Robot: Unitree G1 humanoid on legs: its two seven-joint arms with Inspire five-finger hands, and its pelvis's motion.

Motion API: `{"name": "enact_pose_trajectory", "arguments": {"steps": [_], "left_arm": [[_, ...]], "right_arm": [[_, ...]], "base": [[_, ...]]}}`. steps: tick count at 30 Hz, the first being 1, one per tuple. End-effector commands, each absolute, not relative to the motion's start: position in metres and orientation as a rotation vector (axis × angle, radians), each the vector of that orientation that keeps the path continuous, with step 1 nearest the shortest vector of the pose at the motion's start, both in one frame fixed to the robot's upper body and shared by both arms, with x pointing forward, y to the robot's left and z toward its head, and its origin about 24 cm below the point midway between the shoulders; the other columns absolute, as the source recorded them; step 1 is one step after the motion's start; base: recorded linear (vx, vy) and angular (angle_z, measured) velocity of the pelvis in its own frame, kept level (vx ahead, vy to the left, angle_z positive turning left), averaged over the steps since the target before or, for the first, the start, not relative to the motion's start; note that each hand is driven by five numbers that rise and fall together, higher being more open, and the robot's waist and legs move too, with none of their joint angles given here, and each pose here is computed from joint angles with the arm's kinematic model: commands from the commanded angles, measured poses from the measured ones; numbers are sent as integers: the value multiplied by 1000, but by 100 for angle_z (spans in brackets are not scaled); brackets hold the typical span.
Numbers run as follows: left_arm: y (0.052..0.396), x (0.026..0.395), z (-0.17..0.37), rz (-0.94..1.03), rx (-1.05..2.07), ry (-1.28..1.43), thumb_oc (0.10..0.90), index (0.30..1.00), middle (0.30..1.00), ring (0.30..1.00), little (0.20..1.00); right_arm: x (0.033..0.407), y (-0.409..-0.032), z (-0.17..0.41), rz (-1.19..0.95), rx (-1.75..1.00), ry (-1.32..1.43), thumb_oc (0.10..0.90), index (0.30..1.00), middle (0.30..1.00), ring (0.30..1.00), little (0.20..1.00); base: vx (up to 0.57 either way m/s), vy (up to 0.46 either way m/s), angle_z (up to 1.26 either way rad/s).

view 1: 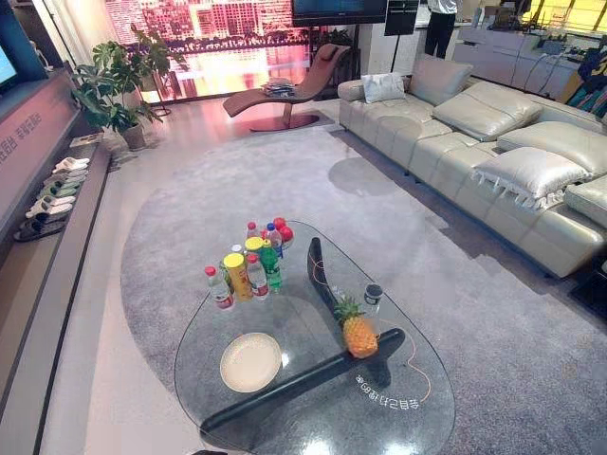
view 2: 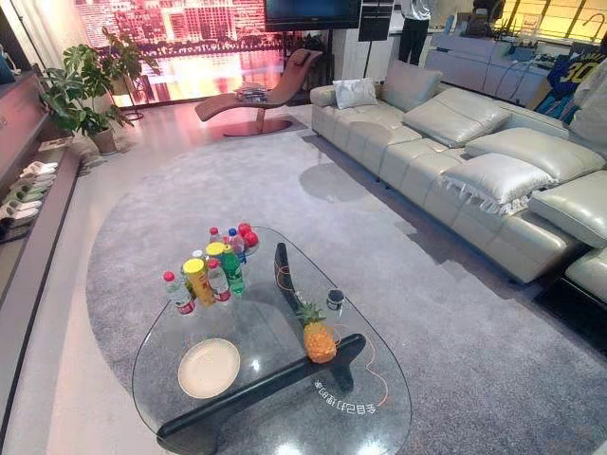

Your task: Pick up the fruit to the plate

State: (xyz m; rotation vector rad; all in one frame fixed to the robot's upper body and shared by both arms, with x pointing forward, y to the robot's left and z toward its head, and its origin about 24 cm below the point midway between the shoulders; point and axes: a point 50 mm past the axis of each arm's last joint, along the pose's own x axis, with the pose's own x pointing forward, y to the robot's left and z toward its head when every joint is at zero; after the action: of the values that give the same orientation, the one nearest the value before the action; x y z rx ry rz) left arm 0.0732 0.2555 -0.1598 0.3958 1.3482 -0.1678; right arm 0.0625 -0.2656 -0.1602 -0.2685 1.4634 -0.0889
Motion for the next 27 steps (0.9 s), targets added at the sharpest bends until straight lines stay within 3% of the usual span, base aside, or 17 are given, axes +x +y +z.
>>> {"name": "enact_pose_trajectory", "arguments": {"steps": [1,27], "left_arm": [[237,110,-157,-229,361,1275,800,900,900,900,900],[240,110,-156,-213,368,1278,800,900,900,900,900]], "right_arm": [[80,-259,-159,-85,-258,1458,800,900,900,900,900],[79,-262,-158,-99,-257,1458,800,900,900,900,900]], "base": [[-345,64,-48],[0,0,0]]}}
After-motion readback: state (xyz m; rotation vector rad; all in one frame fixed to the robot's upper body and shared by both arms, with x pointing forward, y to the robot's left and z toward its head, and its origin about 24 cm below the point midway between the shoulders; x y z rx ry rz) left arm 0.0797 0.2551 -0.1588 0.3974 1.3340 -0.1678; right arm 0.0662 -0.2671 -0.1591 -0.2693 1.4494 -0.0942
